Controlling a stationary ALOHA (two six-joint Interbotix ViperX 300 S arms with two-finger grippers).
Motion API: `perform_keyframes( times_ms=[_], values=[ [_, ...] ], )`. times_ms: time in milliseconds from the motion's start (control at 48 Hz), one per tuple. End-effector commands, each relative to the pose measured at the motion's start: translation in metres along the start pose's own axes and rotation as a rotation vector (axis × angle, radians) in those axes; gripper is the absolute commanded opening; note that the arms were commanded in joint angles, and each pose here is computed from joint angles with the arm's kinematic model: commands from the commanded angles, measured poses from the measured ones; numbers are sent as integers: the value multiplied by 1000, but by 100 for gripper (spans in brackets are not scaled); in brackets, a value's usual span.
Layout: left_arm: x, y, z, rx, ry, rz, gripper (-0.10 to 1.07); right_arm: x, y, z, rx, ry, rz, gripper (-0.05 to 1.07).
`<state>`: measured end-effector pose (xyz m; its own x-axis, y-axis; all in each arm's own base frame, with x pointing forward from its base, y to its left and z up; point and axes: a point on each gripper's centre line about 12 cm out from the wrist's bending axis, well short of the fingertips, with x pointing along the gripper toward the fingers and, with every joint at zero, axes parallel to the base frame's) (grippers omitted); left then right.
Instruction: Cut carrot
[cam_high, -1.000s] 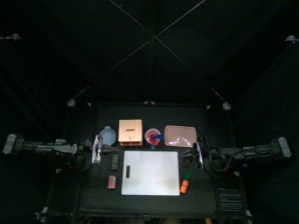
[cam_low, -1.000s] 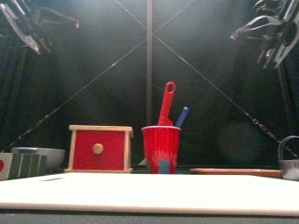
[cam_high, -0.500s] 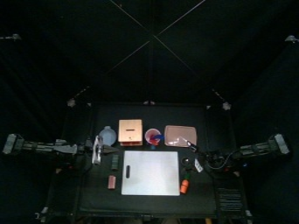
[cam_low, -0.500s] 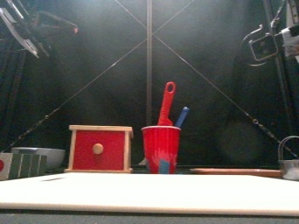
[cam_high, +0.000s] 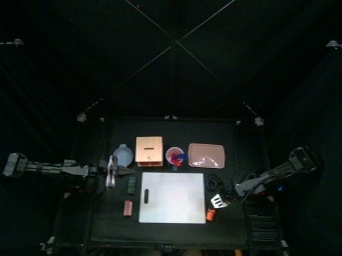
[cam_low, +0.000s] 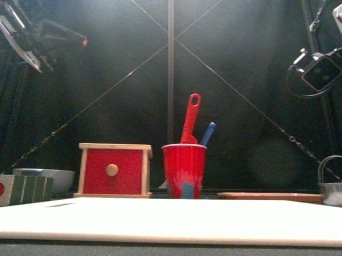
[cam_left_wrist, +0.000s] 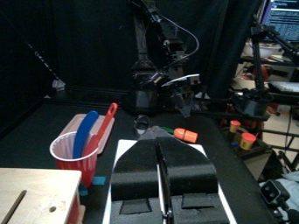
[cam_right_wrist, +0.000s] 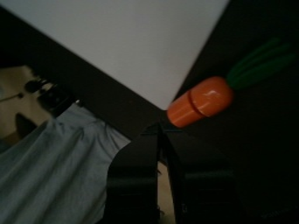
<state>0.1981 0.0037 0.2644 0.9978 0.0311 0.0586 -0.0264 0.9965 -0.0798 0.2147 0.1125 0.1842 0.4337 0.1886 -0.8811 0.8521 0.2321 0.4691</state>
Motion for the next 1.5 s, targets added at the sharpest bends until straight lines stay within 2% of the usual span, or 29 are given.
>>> perform_keyframes(
  times_ms=[0, 167, 271, 583, 792, 938, 1104, 1208, 1354, 1479],
  values=[
    [2, 0, 4, 0, -16, 3, -1, -3, 7, -4, 37, -35, -17, 67],
    [0, 1, -1, 1, 0, 6, -1, 5, 15, -12, 72, -125, -55, 90],
    [0, 2, -1, 1, -2, 10, -1, 21, 14, -15, 112, -149, -106, 101],
    [0, 2, -2, -1, 2, 10, -1, 50, 0, -22, 199, -138, -244, 101],
    [-1, 3, -4, -17, 7, 19, -1, 67, -7, -23, 216, -139, -288, 101],
    [-1, 4, -4, -19, 8, 21, -1, 78, -6, -23, 210, -126, -267, 94],
    [-1, 4, -4, -23, 7, 23, -1, 84, -6, -25, 210, -118, -261, 71],
    [-1, 4, -4, -23, 7, 23, -1, 82, -4, -22, 202, -123, -251, 60],
    [-1, 4, -4, -29, 6, 26, -1, 69, 22, -3, 176, -155, -155, 58],
    [-1, 5, -4, -33, 6, 30, -1, 60, 46, 25, 111, -237, -65, 58]
  ],
)
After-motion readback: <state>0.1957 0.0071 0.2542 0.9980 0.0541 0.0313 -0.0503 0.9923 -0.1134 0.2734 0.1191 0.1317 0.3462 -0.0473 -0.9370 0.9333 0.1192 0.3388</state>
